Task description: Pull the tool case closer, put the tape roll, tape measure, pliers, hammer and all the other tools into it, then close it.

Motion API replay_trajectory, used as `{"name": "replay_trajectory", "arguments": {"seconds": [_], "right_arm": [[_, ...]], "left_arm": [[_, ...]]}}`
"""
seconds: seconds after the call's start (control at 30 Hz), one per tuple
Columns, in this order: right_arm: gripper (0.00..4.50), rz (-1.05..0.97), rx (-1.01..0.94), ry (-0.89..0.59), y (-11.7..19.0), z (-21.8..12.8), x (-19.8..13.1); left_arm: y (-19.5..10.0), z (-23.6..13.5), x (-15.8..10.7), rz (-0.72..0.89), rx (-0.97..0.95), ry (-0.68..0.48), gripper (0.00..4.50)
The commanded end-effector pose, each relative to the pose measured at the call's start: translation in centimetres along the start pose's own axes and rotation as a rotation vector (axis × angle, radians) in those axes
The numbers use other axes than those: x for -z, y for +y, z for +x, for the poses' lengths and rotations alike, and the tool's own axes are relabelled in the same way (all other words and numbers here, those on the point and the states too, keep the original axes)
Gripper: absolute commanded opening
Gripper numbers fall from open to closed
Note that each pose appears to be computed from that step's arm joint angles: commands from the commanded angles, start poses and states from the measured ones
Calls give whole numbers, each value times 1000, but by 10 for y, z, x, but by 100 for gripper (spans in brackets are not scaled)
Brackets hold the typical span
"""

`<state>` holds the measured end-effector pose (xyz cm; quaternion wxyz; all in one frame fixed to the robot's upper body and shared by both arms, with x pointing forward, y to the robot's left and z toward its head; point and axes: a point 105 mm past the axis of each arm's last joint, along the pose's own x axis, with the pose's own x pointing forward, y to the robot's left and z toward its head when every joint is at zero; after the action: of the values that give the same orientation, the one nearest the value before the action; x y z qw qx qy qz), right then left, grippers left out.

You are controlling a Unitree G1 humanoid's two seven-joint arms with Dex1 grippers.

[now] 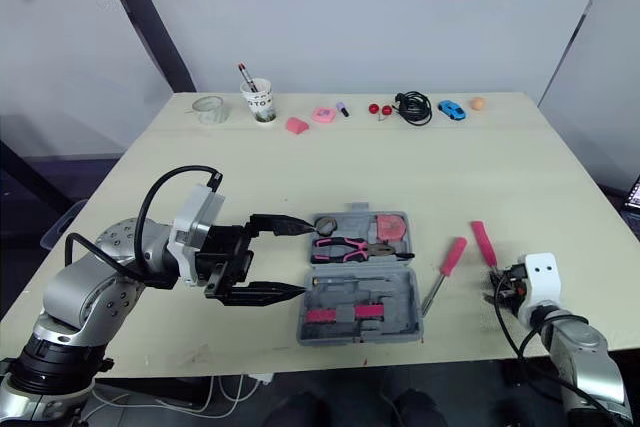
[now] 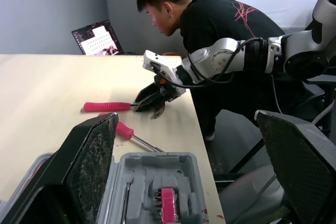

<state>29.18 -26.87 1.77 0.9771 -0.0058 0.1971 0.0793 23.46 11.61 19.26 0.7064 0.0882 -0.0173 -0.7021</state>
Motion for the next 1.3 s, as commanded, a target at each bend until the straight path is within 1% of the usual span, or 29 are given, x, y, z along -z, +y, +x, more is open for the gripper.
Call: {"name": "replay_trajectory", "arguments": {"seconds": [0.03,0.07,0.2,0.33,0.47,0.57,0.7,0.87,0.97,1.07,1.2,1.3], "right_arm": [[16,-3,5,0,0,1,1],[7,-9,2,-1,0,1,0],[7,-11,20,-15,0,2,-1],[7,-10,39,-52,-3,-2,-9],[7,-65,56,-110,-10,-10,-28],[7,-119,13,-153,-10,-19,-48],[7,-208,-135,-165,8,-31,-68],[7,-363,-408,-138,49,-42,-84],[7,-461,-539,-107,70,-45,-88],[7,-524,-611,-79,81,-45,-91],[7,-689,-793,-36,114,-43,-95],[7,-767,-893,2,134,-41,-92]], "left_arm": [[1,-3,-8,44,-4,-11,450],[1,-3,-8,45,-4,-12,450],[1,-3,-8,47,-2,-15,450],[1,-3,-8,50,-2,-16,450],[0,-5,-7,53,-4,-19,450],[0,-6,-8,49,-4,-25,450],[2,-10,-6,45,-8,-9,450],[3,-20,-1,31,-6,17,450],[6,-28,1,32,-12,23,450],[8,-33,2,25,-25,24,450],[7,-51,14,9,-26,84,450],[6,-62,20,-1,-13,122,450]]}}
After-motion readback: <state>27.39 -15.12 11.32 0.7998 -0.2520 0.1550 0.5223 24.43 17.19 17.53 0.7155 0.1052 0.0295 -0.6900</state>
